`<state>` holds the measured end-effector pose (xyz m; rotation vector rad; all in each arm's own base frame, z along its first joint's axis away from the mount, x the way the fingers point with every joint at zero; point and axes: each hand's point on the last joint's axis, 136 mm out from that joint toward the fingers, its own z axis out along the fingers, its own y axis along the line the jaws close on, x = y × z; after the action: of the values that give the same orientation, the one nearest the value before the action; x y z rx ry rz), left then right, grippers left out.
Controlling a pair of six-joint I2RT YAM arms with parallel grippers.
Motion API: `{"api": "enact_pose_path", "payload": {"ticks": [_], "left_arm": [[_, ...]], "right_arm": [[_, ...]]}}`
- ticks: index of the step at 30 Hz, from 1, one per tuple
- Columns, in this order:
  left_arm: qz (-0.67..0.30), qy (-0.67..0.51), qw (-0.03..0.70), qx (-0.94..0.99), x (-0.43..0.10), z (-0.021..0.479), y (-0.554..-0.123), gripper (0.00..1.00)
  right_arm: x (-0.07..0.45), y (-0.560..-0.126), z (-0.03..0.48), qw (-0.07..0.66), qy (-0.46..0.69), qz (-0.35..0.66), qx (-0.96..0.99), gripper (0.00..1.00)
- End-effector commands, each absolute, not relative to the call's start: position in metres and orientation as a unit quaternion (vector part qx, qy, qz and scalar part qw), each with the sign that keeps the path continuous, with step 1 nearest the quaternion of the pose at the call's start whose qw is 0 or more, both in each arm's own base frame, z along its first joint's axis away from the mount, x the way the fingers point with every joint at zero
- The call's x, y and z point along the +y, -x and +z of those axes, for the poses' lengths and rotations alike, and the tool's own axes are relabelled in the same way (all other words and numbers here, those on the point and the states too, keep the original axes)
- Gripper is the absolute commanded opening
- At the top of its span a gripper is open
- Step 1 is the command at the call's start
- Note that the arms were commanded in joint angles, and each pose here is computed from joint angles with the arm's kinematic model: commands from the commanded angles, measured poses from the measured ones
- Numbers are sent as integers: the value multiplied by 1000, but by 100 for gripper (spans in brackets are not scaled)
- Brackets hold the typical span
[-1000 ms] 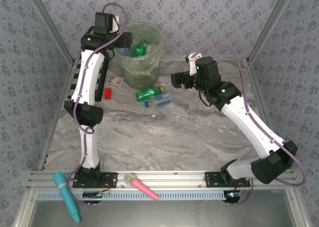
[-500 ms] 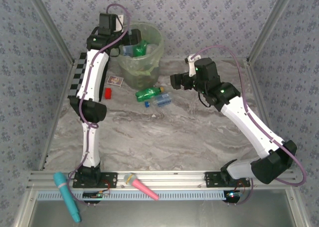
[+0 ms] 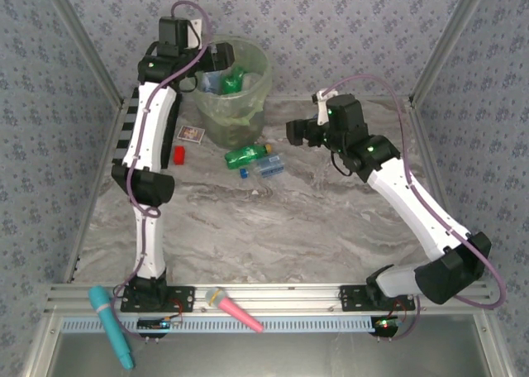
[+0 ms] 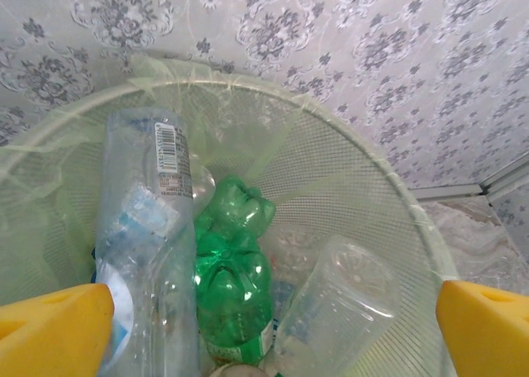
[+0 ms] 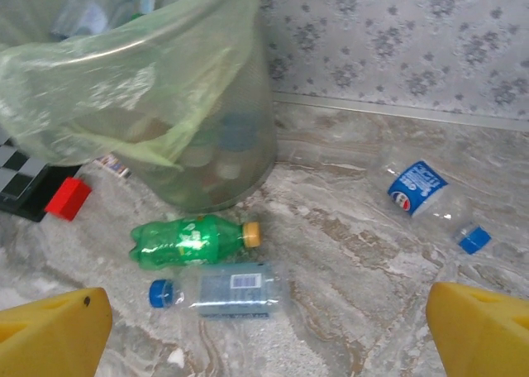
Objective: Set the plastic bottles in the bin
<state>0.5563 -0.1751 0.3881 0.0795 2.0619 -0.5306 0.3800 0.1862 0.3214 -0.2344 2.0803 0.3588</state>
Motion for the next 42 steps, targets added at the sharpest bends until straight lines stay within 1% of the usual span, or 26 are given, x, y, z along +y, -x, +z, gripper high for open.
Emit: {"api": "enact_pose_path", "payload": {"ticks": [1, 4, 8, 10, 12, 14, 17, 23, 27, 30, 31, 37, 40, 42], "left_arm": [[-229, -30, 503, 833, -167, 431, -523, 100], [-228, -25, 491, 840, -165, 431, -510, 100], [-222, -21, 477, 850, -161, 426, -491, 100], [-218, -19, 473, 853, -159, 424, -482, 100], [-219, -17, 471, 854, -158, 420, -472, 100], [-221, -17, 473, 853, -157, 416, -461, 100], [-225, -12, 477, 850, -153, 411, -445, 100], [-222, 1, 465, 857, -143, 394, -418, 100], [-210, 9, 462, 861, -135, 388, -404, 100], [-199, 16, 464, 863, -128, 387, -396, 100], [-196, 18, 465, 863, -126, 386, -395, 100], [-186, 29, 464, 865, -117, 384, -389, 100], [-185, 31, 465, 865, -116, 384, -390, 100], [-184, 31, 465, 866, -115, 383, -391, 100]], "right_arm": [[173, -400, 302, 467, 54, 156, 869, 100], [160, -419, 282, 436, 21, 162, 885, 100], [160, -441, 254, 408, 6, 188, 893, 100], [161, -447, 233, 376, -19, 203, 904, 100], [151, -461, 215, 353, -50, 207, 911, 100], [136, -480, 201, 347, -76, 201, 913, 98], [120, -507, 185, 349, -85, 181, 915, 97], [103, -552, 146, 326, -78, 138, 932, 98], [94, -572, 114, 297, -57, 117, 946, 99], [91, -584, 100, 287, -38, 106, 951, 100], [91, -583, 92, 275, -30, 104, 955, 100], [102, -588, 70, 256, 15, 109, 960, 99], [113, -584, 64, 251, 41, 104, 962, 97], [120, -580, 60, 246, 58, 96, 963, 93]]}}
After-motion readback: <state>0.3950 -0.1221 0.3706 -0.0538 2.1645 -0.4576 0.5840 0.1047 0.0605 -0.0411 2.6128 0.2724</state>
